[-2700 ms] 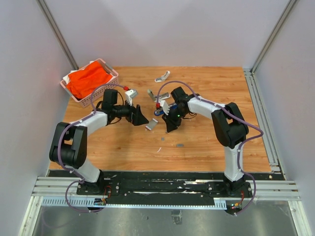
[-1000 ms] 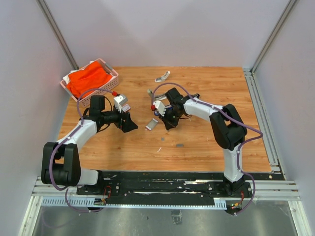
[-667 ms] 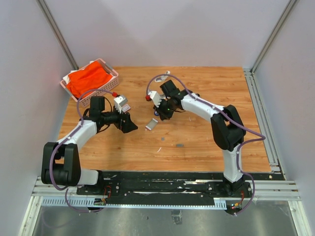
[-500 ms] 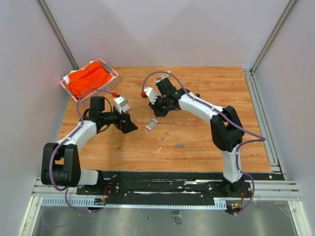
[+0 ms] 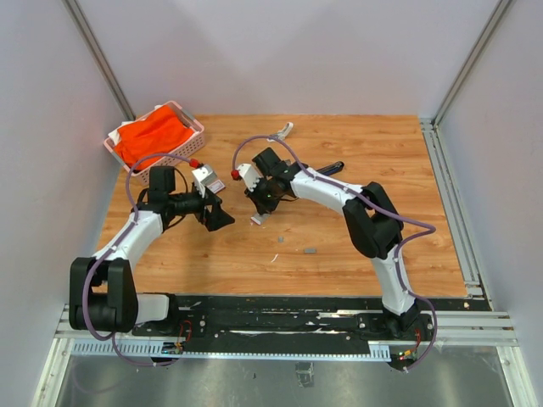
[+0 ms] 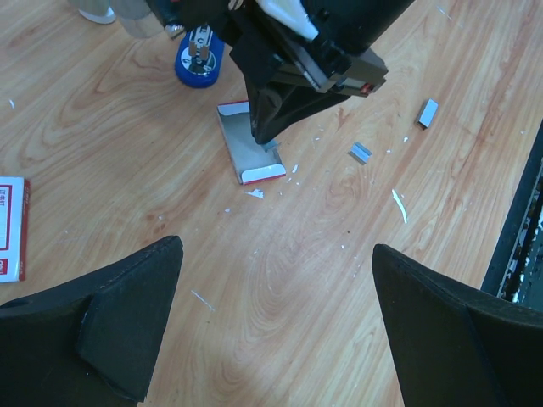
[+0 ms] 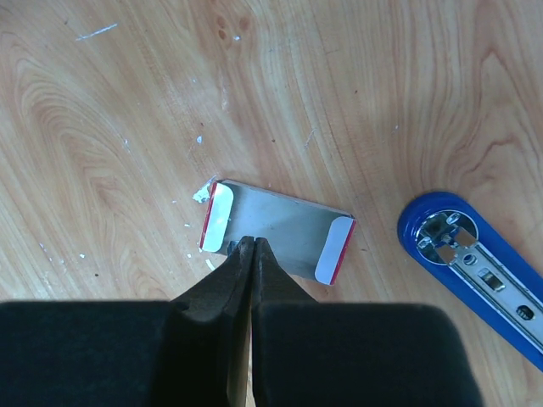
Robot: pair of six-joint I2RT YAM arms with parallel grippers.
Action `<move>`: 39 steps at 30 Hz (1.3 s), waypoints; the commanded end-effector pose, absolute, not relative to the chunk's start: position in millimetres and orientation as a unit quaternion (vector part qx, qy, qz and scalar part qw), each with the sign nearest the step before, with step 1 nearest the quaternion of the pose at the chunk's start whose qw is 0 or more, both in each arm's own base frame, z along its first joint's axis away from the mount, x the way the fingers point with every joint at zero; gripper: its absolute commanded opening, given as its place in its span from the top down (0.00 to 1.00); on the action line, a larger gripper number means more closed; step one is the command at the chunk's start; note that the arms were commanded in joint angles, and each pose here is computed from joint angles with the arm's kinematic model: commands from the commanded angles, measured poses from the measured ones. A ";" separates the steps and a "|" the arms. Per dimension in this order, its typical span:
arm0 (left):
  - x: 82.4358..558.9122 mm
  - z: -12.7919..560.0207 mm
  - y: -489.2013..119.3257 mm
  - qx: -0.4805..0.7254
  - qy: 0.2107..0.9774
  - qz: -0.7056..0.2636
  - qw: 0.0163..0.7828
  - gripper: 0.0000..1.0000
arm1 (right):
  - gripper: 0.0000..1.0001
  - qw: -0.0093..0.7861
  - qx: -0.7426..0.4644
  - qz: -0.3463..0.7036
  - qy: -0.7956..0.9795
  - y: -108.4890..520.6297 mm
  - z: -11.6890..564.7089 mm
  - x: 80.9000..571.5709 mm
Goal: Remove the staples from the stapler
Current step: Place the staple at the center of the board.
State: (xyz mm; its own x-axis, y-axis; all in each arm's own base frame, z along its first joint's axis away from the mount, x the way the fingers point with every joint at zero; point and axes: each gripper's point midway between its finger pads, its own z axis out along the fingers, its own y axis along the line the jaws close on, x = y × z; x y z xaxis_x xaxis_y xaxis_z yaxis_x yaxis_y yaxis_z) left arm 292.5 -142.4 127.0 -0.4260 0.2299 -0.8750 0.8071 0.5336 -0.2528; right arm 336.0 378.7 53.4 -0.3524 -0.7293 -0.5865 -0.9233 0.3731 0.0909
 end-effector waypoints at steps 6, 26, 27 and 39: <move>286.7 132.5 -140.4 0.348 0.756 -0.355 0.426 0.02 | 0.99 0.232 -0.504 0.205 0.807 393.3 44.9 339.4; 286.2 126.4 -140.7 0.345 0.757 -0.365 0.418 0.02 | 0.98 0.229 -0.504 0.181 0.813 393.9 35.6 344.3; 286.5 126.7 -140.7 0.345 0.757 -0.365 0.419 0.02 | 0.98 0.228 -0.505 0.180 0.813 393.7 35.0 344.0; 285.8 125.5 -141.0 0.345 0.757 -0.367 0.417 0.02 | 0.97 0.226 -0.512 0.166 0.812 393.1 27.3 342.8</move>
